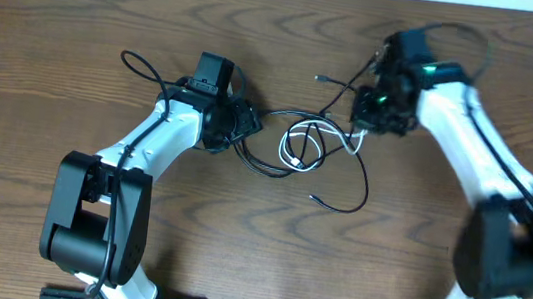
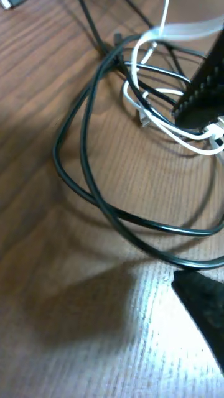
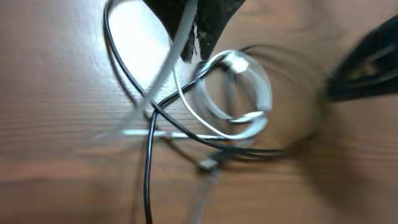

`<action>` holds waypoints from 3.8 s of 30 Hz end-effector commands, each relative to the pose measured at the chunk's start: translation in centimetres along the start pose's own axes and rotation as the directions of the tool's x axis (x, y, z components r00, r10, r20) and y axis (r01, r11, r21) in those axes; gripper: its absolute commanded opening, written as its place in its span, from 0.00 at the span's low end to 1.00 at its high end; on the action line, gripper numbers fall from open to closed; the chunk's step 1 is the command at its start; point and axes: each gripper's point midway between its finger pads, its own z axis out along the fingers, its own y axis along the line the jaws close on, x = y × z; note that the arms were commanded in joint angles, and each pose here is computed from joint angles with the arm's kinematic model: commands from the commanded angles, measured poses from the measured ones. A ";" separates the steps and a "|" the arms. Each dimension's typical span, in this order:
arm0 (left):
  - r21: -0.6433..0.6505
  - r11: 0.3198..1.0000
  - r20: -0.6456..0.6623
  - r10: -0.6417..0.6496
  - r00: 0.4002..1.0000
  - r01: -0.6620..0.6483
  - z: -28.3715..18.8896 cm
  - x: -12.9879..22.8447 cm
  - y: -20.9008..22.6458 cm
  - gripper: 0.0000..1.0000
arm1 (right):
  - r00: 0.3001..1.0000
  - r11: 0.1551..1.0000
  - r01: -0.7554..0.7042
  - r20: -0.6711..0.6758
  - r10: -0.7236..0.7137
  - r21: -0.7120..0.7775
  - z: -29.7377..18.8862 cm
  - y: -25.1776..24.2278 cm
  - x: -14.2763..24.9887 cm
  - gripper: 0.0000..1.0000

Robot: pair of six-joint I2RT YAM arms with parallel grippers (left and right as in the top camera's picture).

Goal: Untangle cables

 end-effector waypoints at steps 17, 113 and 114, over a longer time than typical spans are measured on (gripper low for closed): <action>0.154 0.917 -0.025 0.377 0.926 -0.369 1.0 2.9 -4.8 0.75 | 0.852 0.938 0.241 0.517 -0.081 -0.250 -27.7 8.1 0.0 0.01; 0.509 0.601 0.164 0.635 0.755 -0.616 8.5 14.7 -19.8 0.10 | 0.832 0.803 0.266 0.548 0.089 -0.534 -33.8 5.7 -4.1 0.02; 0.504 0.611 0.162 0.627 0.761 -0.611 8.5 14.1 -19.6 0.08 | 0.828 0.809 0.259 0.553 0.096 -0.528 -33.9 5.4 -4.3 0.01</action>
